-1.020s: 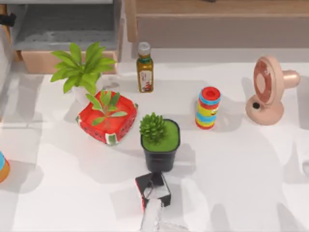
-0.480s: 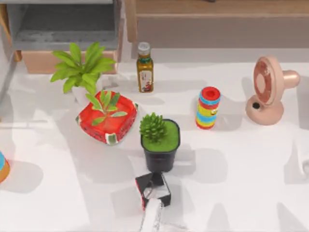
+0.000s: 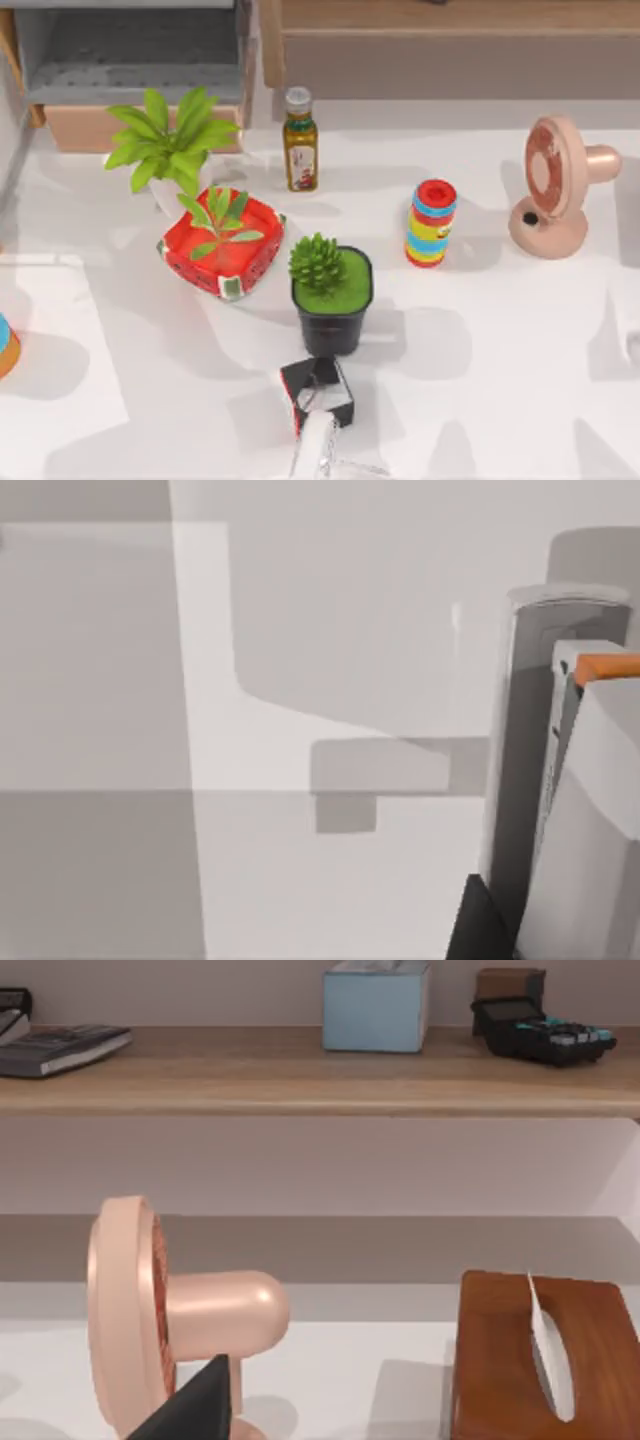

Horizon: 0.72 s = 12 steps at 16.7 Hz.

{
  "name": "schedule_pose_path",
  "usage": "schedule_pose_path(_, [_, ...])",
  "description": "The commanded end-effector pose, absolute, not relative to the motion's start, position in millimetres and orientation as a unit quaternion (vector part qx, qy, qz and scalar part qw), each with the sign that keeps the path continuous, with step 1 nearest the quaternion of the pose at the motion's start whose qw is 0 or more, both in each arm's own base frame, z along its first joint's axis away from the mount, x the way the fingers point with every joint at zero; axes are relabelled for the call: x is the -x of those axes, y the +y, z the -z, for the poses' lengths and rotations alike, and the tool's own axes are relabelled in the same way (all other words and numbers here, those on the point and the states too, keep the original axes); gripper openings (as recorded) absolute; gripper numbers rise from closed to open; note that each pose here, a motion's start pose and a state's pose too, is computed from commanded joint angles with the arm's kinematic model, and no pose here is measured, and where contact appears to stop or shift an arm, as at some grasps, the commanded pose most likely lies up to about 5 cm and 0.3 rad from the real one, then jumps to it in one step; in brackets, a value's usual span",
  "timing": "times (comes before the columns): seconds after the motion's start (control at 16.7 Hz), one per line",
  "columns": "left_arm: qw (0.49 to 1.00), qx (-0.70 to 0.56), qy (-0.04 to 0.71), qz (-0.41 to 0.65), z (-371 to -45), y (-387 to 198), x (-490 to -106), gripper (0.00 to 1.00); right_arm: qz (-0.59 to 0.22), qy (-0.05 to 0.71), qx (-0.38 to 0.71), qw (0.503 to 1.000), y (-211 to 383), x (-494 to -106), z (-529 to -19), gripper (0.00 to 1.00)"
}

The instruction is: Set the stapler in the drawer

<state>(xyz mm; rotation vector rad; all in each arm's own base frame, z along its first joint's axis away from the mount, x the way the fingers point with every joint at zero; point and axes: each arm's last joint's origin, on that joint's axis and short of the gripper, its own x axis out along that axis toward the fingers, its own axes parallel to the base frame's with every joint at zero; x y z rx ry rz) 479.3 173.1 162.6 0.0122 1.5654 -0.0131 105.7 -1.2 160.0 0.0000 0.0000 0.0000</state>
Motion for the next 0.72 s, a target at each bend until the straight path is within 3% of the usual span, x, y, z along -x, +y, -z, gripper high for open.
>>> schedule_pose_path(0.72, [0.709,-0.006,0.705,0.006,-152.6,173.2,-479.3,0.0,0.0,0.0,0.0,1.0,-1.2,-105.7,-160.0,1.0])
